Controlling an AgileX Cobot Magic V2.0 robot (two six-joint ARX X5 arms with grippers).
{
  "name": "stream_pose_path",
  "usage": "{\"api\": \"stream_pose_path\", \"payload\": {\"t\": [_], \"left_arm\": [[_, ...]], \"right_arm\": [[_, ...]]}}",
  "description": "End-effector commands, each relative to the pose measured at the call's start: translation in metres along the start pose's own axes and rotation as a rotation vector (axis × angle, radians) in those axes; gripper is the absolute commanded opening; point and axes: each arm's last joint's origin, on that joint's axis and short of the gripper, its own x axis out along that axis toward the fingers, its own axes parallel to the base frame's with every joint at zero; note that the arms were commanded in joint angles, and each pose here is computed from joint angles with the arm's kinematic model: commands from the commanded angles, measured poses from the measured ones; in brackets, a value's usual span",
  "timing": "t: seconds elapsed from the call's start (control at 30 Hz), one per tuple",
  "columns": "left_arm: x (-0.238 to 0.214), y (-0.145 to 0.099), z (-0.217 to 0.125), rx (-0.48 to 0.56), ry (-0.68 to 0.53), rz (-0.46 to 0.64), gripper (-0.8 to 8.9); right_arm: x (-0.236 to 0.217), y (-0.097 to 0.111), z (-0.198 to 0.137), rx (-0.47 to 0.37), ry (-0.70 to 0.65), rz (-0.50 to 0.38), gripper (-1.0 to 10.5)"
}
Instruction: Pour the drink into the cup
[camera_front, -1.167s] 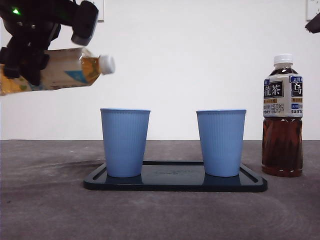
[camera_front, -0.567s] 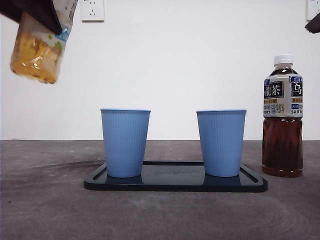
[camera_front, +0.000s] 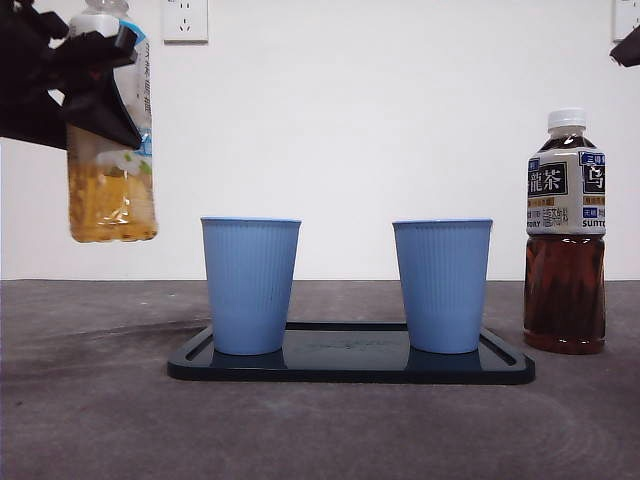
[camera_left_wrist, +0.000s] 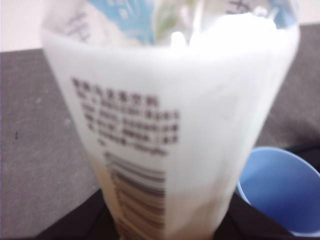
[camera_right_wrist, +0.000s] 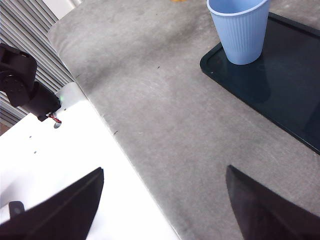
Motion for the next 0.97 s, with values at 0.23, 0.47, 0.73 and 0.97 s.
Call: {"api": "stream_pose_path", "payload": {"t": [0.23,0.47,0.73,0.97], "left_arm": [[0.038,0.0,-0.021,-0.015,0.014,0.001,0.92],[0.057,0.007,-0.032,-0.019,0.018,0.03,0.92],[0.066,0.012,-0.042,-0.002,0.053,0.048,1.03],[0.068,0.012,-0.045,-0.001,0.072,0.049,1.96]], "right_arm": [[-0.002,0.002,0.004,-0.008,-0.013,0.007,3.8],[-0.002,0.002,0.004,0.006,-0.012,0.007,3.8],[-0.002,0.001,0.004,0.003,-0.02,-0.039,3.8],[-0.002,0.001,0.004,0.004,-0.019,-0.044,3.8]]}}
